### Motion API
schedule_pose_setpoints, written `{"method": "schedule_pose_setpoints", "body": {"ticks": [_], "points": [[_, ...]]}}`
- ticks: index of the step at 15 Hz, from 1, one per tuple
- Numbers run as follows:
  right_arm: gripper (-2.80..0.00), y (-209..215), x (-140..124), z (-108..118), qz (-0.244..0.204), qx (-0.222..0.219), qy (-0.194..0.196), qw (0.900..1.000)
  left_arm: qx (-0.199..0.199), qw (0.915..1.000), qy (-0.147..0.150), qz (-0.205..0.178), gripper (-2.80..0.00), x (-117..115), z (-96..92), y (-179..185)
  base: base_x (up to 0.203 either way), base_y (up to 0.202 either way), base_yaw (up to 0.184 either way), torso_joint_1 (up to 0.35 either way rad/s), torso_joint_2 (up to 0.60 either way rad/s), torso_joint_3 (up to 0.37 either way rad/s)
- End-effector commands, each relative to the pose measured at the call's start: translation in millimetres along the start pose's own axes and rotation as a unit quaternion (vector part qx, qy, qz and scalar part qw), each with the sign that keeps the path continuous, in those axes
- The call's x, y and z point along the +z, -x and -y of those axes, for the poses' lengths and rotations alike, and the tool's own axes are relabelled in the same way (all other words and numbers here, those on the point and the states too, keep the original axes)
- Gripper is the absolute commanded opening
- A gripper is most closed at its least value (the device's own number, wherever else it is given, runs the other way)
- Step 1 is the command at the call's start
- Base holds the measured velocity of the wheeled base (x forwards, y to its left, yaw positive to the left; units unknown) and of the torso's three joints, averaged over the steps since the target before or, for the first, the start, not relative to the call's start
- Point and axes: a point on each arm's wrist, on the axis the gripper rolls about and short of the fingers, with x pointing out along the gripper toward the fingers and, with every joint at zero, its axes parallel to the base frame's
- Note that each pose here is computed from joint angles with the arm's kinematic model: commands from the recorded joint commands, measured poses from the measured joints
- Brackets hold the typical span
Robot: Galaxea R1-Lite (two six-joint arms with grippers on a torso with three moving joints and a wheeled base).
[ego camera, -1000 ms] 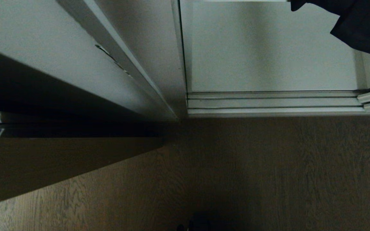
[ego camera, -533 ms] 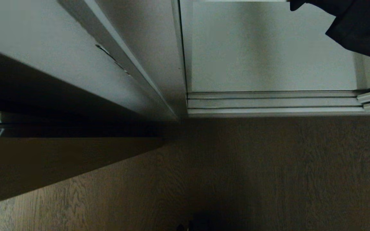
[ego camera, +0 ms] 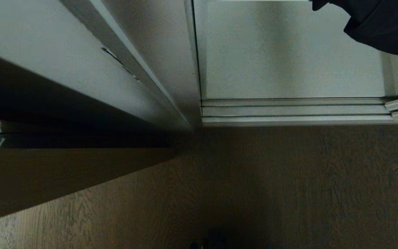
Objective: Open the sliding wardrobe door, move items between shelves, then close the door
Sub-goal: Place the bag on the higher shelf
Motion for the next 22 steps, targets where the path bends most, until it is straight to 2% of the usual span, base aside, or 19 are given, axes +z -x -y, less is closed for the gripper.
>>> {"method": "schedule_pose_setpoints", "body": {"ticks": [1,5,7,14,19,22], "points": [[-2.80,-8,-1,2,-0.003,-0.005,0.003,1.000,0.001,1.0000,0.000,0.000,-2.80,0,0.0,0,0.000,0.000,0.000,0.000,0.00,0.000],[-2.80,-3,6,17,-0.021,-0.027,0.004,0.999,0.001,1.0000,0.000,-0.001,-2.80,0,0.0,0,0.000,0.000,0.000,0.000,0.00,0.000],[-2.80,-2,6,18,-0.038,-0.023,0.001,0.999,0.001,1.0000,0.000,-0.001,-2.80,0,0.0,0,0.000,0.000,0.000,0.000,0.00,0.000],[-2.80,-30,17,55,-0.024,-0.097,0.008,0.995,0.001,1.0000,0.000,0.000,-2.80,0,0.0,0,0.000,0.000,0.000,0.000,0.00,0.000],[-2.80,-60,13,61,-0.008,-0.156,0.049,0.987,0.001,1.0000,0.000,0.000,-2.80,0,0.0,0,0.000,0.000,0.000,0.000,0.00,0.000],[-2.80,-82,-10,58,-0.029,-0.192,0.083,0.977,0.001,1.0000,0.000,0.000,-2.80,0,0.0,0,0.000,0.000,0.000,0.000,0.00,0.000]]}}
